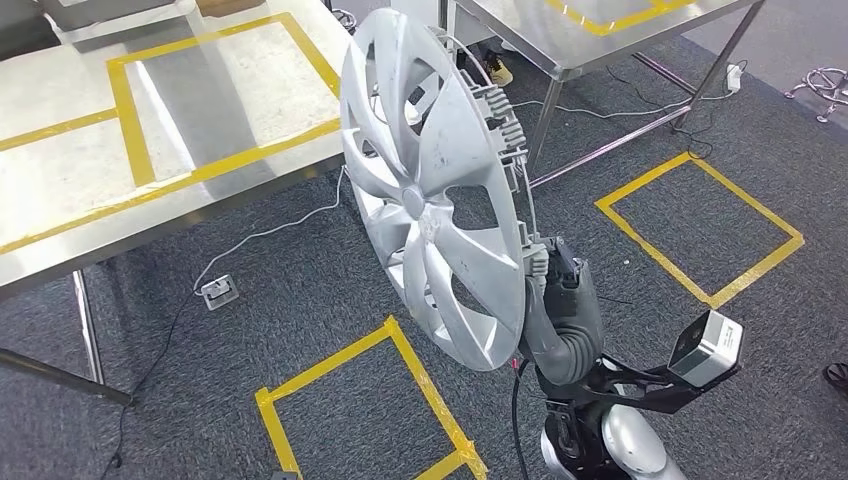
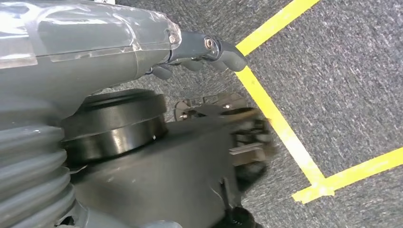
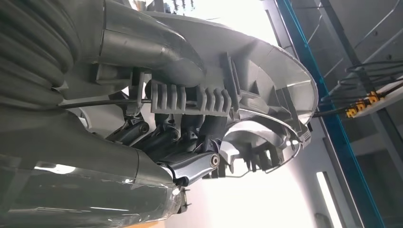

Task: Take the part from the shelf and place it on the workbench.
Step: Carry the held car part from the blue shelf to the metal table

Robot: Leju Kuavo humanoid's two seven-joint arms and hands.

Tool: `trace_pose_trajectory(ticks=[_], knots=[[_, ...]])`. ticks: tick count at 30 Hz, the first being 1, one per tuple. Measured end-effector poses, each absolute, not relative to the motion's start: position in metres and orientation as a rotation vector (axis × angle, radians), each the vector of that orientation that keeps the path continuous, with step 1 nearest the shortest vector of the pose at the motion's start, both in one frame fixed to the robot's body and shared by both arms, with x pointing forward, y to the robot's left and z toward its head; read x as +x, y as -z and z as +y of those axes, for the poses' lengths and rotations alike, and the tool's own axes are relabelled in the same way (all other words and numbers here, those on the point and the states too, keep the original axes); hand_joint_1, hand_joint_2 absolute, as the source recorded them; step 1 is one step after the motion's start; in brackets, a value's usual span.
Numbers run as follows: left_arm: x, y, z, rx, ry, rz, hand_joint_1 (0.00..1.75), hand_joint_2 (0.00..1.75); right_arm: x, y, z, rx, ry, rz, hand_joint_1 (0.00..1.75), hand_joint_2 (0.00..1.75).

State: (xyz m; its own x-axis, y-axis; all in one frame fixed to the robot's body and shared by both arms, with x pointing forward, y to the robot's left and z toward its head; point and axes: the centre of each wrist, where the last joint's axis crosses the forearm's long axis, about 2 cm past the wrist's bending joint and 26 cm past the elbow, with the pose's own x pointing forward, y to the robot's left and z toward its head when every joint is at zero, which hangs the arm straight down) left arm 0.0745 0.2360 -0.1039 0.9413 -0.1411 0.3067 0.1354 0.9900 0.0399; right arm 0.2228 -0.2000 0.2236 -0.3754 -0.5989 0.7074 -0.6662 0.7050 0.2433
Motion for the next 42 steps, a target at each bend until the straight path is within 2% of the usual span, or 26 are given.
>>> trace_pose_trajectory(ticks=[42], knots=[[0.0760, 0.1038, 0.2379, 0.021, 0.141, -0.322, 0.00, 1.75, 0.2260, -0.2249, -0.1995, 0.968, -0.113, -2.092, 1.75, 1.75]])
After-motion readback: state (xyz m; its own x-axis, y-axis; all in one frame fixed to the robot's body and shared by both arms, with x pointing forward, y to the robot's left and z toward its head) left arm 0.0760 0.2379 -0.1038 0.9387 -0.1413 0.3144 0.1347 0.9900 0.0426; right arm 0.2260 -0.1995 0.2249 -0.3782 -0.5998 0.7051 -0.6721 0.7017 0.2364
